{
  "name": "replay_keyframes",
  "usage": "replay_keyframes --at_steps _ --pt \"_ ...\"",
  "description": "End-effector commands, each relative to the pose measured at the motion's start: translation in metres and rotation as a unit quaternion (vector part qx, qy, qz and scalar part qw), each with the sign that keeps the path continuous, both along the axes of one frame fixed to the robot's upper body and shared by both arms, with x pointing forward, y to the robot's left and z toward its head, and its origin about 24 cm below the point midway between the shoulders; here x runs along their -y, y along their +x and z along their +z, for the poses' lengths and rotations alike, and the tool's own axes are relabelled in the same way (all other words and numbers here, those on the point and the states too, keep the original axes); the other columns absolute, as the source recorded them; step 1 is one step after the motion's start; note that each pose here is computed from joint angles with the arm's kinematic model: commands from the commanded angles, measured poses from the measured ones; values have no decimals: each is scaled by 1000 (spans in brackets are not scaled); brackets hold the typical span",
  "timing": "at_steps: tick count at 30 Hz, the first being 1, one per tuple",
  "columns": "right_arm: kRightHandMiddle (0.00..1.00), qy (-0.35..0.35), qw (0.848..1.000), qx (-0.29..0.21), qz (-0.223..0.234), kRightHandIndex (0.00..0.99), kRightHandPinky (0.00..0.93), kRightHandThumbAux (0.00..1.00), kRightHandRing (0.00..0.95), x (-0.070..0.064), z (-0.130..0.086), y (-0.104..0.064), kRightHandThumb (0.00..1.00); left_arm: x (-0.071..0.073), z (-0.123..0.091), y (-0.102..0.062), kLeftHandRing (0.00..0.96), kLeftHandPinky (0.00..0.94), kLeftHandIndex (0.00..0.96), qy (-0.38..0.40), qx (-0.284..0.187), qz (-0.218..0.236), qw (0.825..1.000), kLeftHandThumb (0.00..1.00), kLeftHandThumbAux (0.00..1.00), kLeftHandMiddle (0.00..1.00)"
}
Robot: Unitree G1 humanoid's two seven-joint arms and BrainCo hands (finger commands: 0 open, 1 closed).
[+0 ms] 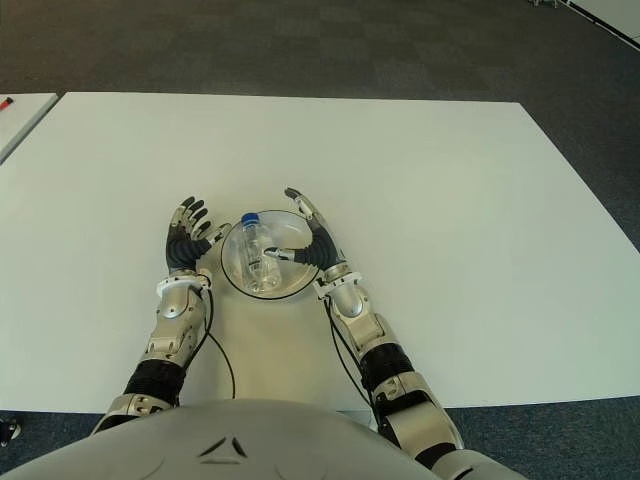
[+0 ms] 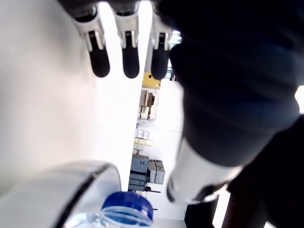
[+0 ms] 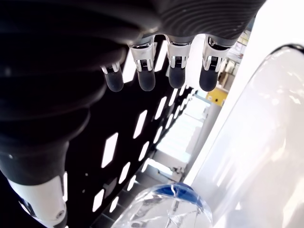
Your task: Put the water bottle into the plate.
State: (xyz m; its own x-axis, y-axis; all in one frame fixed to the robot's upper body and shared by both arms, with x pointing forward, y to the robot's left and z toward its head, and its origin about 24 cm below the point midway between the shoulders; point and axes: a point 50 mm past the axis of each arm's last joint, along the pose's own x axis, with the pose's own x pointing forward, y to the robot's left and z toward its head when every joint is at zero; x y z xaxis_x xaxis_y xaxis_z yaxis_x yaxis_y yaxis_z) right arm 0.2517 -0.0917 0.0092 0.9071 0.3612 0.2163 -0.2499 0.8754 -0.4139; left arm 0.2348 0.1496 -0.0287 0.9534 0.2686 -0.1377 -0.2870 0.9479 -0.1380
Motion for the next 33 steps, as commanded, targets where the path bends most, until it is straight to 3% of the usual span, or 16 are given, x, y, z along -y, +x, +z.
replay_keyframes --at_steps 1,12,19,33 --pt "0 -17 999 -12 -34 0 0 746 0 9 -6 -1 2 19 -7 -3 164 200 150 -37 -22 2 999 3 998 177" --pt "0 -10 996 -22 -90 0 15 802 0 26 -9 11 0 18 -8 -3 162 195 151 -39 -25 3 999 13 998 176" --pt "0 64 990 -9 -125 0 55 880 0 28 -8 12 0 17 -8 -4 168 202 156 -42 -25 6 999 18 998 180" --pt "3 114 979 -12 -167 8 69 937 11 40 -6 17 0 13 -8 -4 175 200 167 -35 -21 6 999 45 998 192"
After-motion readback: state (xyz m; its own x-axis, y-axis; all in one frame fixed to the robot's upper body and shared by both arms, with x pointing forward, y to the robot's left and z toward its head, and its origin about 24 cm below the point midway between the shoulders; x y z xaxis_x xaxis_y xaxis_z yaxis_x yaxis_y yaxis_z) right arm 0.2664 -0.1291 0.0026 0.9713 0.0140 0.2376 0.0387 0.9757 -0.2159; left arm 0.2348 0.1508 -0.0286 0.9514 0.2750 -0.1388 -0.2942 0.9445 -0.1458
